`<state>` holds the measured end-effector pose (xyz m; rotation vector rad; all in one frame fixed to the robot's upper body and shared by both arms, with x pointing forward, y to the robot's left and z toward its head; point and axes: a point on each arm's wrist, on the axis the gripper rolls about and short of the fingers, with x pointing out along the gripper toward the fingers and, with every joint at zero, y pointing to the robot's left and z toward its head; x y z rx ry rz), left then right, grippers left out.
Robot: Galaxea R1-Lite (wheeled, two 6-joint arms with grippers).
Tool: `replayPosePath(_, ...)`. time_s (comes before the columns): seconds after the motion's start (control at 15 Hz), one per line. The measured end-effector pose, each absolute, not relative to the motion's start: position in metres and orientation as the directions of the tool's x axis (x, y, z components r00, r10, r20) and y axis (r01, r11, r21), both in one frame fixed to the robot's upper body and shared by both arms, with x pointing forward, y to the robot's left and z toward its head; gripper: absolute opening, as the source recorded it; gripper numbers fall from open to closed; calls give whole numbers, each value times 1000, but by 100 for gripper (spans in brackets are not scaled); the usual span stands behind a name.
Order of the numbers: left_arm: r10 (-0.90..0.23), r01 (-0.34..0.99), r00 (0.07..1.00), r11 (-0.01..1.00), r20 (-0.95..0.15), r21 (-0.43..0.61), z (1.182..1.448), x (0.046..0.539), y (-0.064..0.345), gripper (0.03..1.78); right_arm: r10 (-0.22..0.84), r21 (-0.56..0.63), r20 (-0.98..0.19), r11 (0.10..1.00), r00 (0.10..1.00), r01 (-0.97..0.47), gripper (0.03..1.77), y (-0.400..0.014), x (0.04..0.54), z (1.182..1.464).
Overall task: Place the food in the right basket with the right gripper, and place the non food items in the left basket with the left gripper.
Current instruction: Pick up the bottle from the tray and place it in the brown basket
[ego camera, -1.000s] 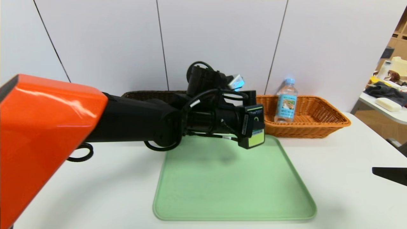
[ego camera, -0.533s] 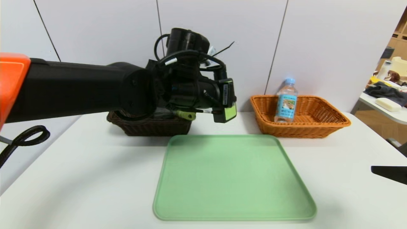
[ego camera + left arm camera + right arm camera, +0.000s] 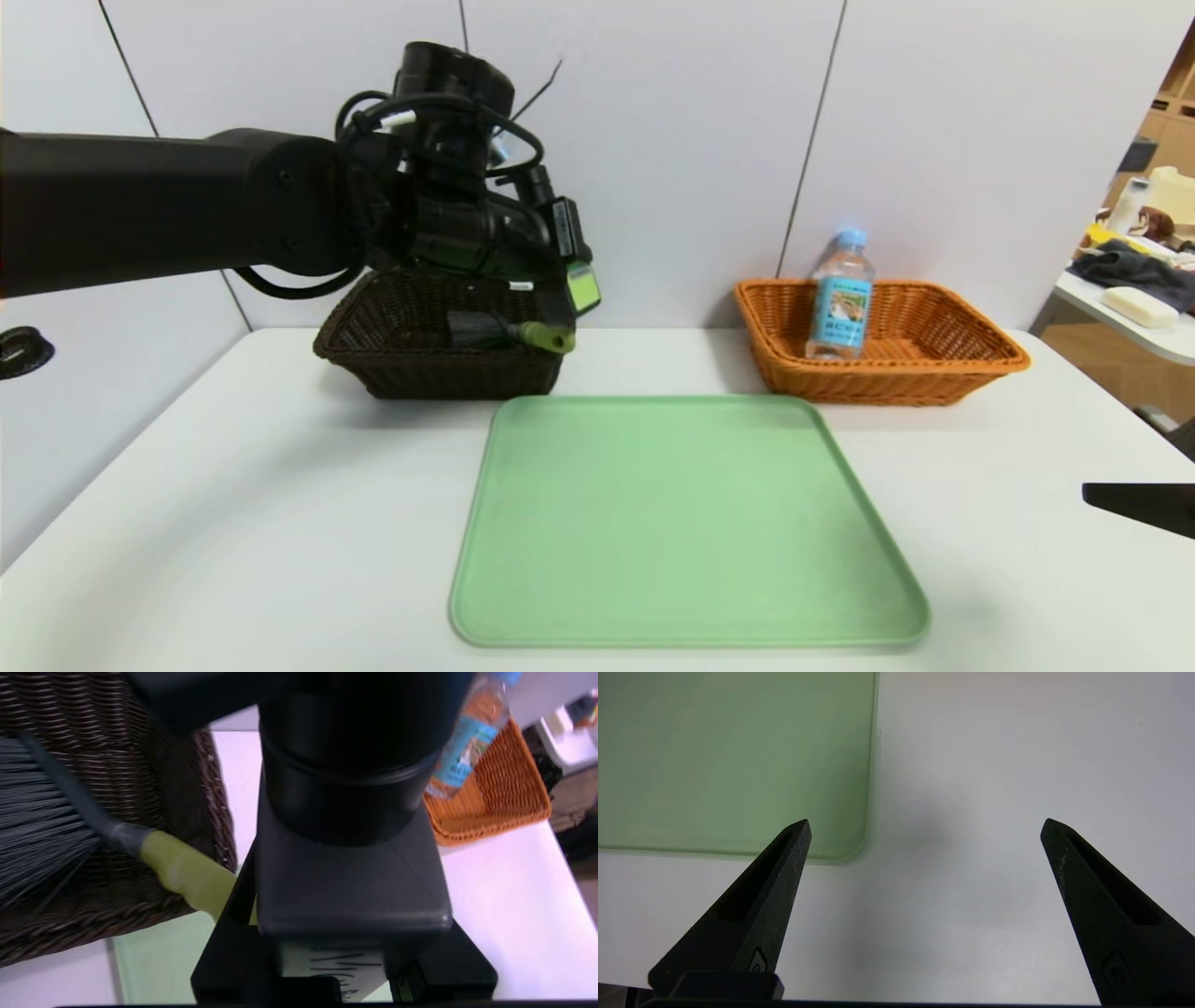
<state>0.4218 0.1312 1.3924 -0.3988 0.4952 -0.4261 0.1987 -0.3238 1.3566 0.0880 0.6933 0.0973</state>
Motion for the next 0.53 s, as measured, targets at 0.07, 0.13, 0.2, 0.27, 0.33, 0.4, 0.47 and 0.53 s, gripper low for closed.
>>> replayPosePath(0.07,-465,261,809,832,-359,-489,1396,423,138,61,120,114,-635,992,764,-61,170,-324,199,1356)
replayPosePath(0.13,-456,242,818,826,-351,-509,1399,423,144,61,119,112,-636,992,762,-62,170,-324,200,1356)
replayPosePath(0.2,-447,231,826,823,-343,-518,1403,422,150,61,119,112,-638,992,761,-61,170,-324,201,1356)
replayPosePath(0.27,-442,219,834,815,-331,-537,1408,422,155,61,119,111,-638,992,760,-61,170,-324,201,1356)
replayPosePath(0.33,-436,201,843,799,-316,-566,1413,421,160,61,119,111,-639,992,760,-62,170,-323,201,1356)
replayPosePath(0.4,-424,176,849,788,-314,-589,1415,422,165,61,119,111,-639,992,760,-63,170,-323,201,1356)
replayPosePath(0.47,-408,143,852,784,-328,-604,1414,422,170,61,119,110,-639,992,760,-63,170,-323,201,1356)
replayPosePath(0.53,-391,107,853,780,-347,-617,1412,425,175,61,120,111,-639,992,760,-64,170,-323,201,1356)
